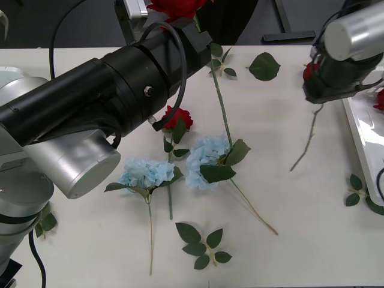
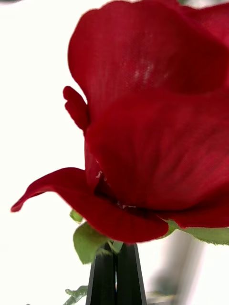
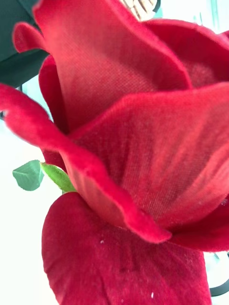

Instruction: Place the red flowers into the right box and the blue flowers into the left box. If a person shows an open palm, hand one flower to the person first, then continue sorting.

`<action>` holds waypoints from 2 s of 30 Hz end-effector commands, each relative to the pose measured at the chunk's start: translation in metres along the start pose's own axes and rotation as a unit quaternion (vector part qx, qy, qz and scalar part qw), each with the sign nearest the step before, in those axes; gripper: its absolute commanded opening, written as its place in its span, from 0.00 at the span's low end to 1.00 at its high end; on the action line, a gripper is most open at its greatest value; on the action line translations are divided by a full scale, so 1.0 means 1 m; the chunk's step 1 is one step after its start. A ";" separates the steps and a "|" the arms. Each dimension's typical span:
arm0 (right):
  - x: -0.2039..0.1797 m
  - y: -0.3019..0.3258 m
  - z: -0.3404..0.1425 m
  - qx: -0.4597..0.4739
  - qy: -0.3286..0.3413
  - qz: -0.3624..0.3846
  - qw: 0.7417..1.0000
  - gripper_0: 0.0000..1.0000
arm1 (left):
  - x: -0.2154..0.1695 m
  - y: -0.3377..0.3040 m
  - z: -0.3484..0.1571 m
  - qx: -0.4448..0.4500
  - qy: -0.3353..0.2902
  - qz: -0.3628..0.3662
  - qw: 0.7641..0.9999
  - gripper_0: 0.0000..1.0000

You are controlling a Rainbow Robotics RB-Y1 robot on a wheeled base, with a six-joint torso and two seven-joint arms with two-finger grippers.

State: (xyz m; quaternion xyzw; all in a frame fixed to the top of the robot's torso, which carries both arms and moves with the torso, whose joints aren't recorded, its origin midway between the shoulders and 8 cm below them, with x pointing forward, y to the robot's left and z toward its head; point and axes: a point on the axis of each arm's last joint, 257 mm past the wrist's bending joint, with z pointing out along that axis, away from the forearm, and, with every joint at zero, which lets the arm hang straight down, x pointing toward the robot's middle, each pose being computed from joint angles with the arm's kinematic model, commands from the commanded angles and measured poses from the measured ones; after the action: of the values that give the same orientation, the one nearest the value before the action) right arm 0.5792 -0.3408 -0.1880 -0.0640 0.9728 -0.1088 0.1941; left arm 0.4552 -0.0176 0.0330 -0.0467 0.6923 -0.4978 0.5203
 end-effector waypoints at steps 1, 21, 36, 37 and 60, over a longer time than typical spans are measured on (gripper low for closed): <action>-0.030 -0.101 -0.055 0.073 -0.055 -0.051 0.994 0.00 | 0.000 -0.043 0.008 0.043 -0.017 -0.035 0.998 0.00; 0.060 -0.328 -0.019 0.313 0.052 -0.133 0.939 0.00 | -0.009 -0.038 0.023 0.040 -0.055 -0.078 0.995 0.00; 0.078 -0.295 0.023 0.281 0.073 -0.123 0.949 0.42 | -0.009 -0.038 0.023 0.040 -0.055 -0.078 0.995 0.00; 0.078 -0.295 0.023 0.278 0.073 -0.120 0.950 0.53 | -0.009 -0.038 0.023 0.040 -0.055 -0.078 0.995 0.00; 0.050 -0.149 -0.055 -0.098 -0.014 -0.257 0.961 0.90 | -0.009 -0.038 0.023 0.040 -0.055 -0.078 0.995 0.00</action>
State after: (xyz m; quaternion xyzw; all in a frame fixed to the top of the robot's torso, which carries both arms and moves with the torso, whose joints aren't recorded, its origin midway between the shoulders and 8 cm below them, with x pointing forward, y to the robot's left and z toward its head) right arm 0.5166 -0.5006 -0.1633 -0.2816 0.9475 -0.0752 0.1315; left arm 0.4738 -0.0262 0.0410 -0.1212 0.6570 -0.5293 0.5230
